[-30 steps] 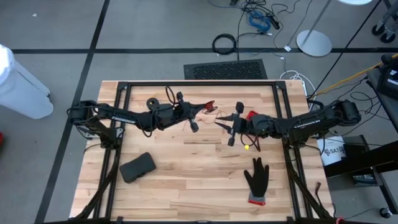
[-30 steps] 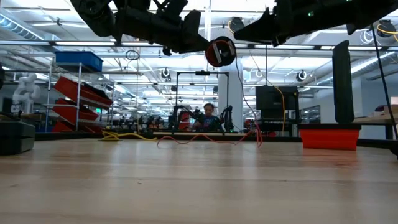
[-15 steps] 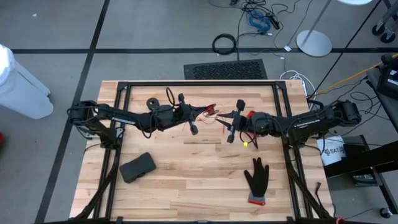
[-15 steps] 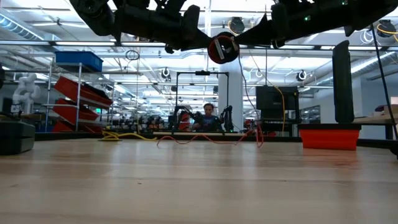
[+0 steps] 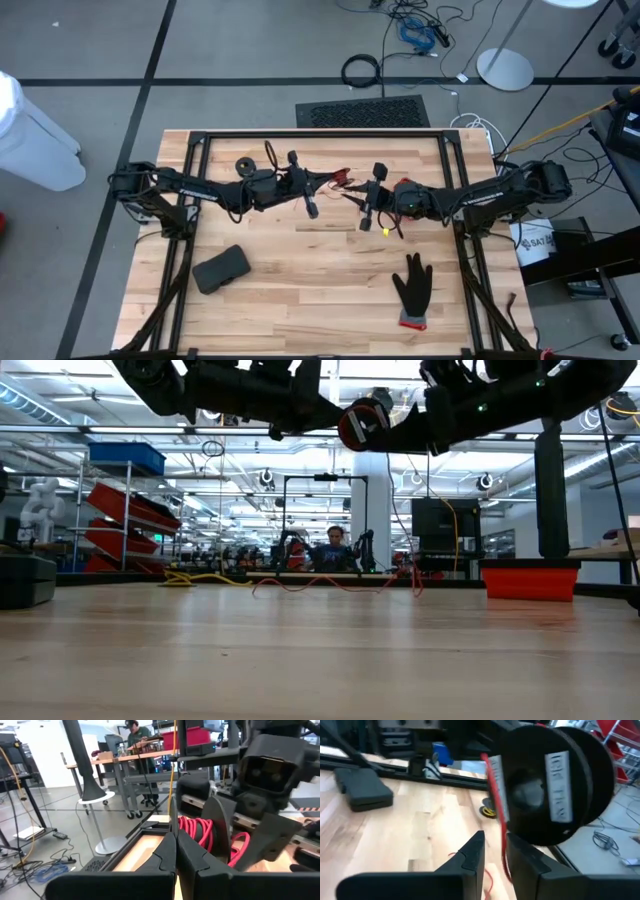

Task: Coil cords
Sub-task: Uncoil the red wire from the black spool

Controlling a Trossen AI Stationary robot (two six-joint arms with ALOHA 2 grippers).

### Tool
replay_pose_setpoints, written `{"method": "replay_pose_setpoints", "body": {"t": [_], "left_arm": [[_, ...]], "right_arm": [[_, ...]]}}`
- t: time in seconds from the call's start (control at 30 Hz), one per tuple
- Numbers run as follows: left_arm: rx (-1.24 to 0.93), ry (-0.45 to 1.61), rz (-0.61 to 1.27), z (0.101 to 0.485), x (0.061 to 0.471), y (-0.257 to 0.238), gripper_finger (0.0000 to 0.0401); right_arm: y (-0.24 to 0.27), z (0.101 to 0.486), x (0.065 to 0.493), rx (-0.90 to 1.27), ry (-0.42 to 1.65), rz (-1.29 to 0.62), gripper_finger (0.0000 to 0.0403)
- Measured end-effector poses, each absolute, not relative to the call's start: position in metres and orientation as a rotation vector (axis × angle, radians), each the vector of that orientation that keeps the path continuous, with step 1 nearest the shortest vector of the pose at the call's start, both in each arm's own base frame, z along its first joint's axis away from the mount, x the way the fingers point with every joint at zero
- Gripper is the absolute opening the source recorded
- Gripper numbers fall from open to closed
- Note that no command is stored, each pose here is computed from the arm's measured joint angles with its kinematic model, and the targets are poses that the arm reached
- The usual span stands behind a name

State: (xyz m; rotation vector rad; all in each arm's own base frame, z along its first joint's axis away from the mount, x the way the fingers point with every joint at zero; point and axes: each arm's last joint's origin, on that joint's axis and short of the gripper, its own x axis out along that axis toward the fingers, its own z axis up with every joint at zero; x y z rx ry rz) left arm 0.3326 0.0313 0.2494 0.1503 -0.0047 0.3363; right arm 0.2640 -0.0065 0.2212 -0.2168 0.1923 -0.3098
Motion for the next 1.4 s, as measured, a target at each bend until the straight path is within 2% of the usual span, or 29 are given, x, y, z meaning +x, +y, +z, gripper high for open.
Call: {"method": "replay_pose_setpoints", "body": {"t": [0.23,0.6,1.0,1.1,1.27,1.4], "left_arm": [[0.153,0.020,0.335,0.247,0.333,0.031,0.0000],[0.200,0.077,0.349,0.242,0.332,0.032,0.0000],[0.218,0.086,0.356,0.242,0.332,0.032,0.0000],[0.218,0.085,0.357,0.242,0.332,0.032,0.0000],[0.218,0.082,0.357,0.242,0.332,0.032,0.0000],[0.218,0.082,0.358,0.242,0.332,0.032,0.0000]], "right_arm": [[-0.006,0.224,0.265,-0.227,0.158,-0.311,0.0053],[-0.002,0.227,0.262,-0.247,0.166,-0.293,0.0069],[-0.002,0.228,0.255,-0.204,0.213,-0.288,0.0070],[-0.002,0.228,0.255,-0.201,0.213,-0.289,0.0056],[-0.002,0.229,0.256,-0.212,0.202,-0.289,0.0010],[-0.002,0.229,0.256,-0.214,0.196,-0.283,0.0004]]}}
